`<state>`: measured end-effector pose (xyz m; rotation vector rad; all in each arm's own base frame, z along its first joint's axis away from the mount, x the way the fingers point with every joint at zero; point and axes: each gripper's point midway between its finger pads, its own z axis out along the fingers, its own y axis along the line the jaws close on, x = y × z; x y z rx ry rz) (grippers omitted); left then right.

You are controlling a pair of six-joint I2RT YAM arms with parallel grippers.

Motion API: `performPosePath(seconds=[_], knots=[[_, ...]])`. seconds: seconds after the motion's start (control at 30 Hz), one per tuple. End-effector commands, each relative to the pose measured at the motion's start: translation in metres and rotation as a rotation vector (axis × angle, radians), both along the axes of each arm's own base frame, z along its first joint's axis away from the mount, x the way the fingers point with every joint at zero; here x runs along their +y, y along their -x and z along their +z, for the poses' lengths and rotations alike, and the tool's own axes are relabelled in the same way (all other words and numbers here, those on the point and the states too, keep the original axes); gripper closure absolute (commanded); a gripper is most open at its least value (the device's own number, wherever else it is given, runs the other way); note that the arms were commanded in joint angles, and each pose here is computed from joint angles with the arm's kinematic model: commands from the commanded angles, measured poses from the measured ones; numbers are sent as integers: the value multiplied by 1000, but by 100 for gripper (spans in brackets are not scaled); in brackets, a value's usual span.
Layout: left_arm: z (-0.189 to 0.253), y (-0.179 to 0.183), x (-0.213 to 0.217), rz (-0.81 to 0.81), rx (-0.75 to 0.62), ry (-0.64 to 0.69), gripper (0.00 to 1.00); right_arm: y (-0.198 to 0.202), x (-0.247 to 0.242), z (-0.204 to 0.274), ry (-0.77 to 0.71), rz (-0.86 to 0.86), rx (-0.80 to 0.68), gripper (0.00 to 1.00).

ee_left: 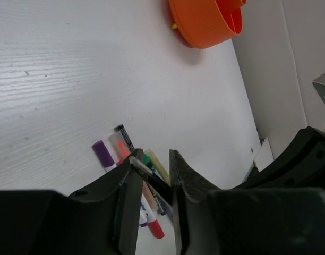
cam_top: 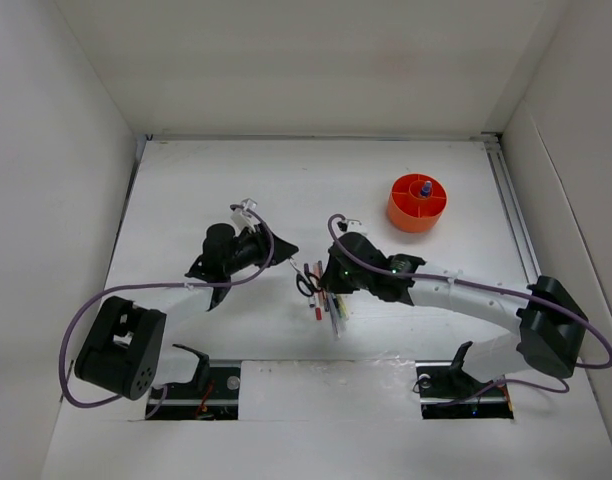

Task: Sort the stationery into containers
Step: Pick up the scissors from the center of the board.

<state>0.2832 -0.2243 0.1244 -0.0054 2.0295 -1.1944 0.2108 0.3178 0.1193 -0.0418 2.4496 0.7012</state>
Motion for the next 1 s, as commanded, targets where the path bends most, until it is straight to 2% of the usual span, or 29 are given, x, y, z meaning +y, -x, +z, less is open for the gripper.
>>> performPosePath(seconds=[0.0,0.1,0.27,0.33,0.37,0.5,0.6,0.7,0.8,0.97], knots=[[30,-12,-10,-26,-98,42,84,-8,30,45,-133,38,-86,100],[28,-10,-9,-26,-101,43,98,-11,31,45,-128,26,-94,100],[42,-4,-6,-26,-144,59,100,-12,32,38,-113,26,-84,99],[51,-2,-9,-49,-168,63,100,-12,32,38,-113,26,-84,86],[49,2,-8,-63,-167,51,100,-12,31,41,-113,34,-95,73],[51,8,-9,-98,-191,34,100,-4,28,52,-105,97,-116,52],[52,17,-12,-150,-208,28,100,6,30,72,-151,174,-146,40],[52,24,-13,-181,-207,36,100,11,28,82,-178,220,-196,34],[58,33,-24,-234,-223,50,100,12,36,95,-227,276,-258,34],[76,53,-41,-344,-251,106,100,7,50,96,-210,355,-316,36]])
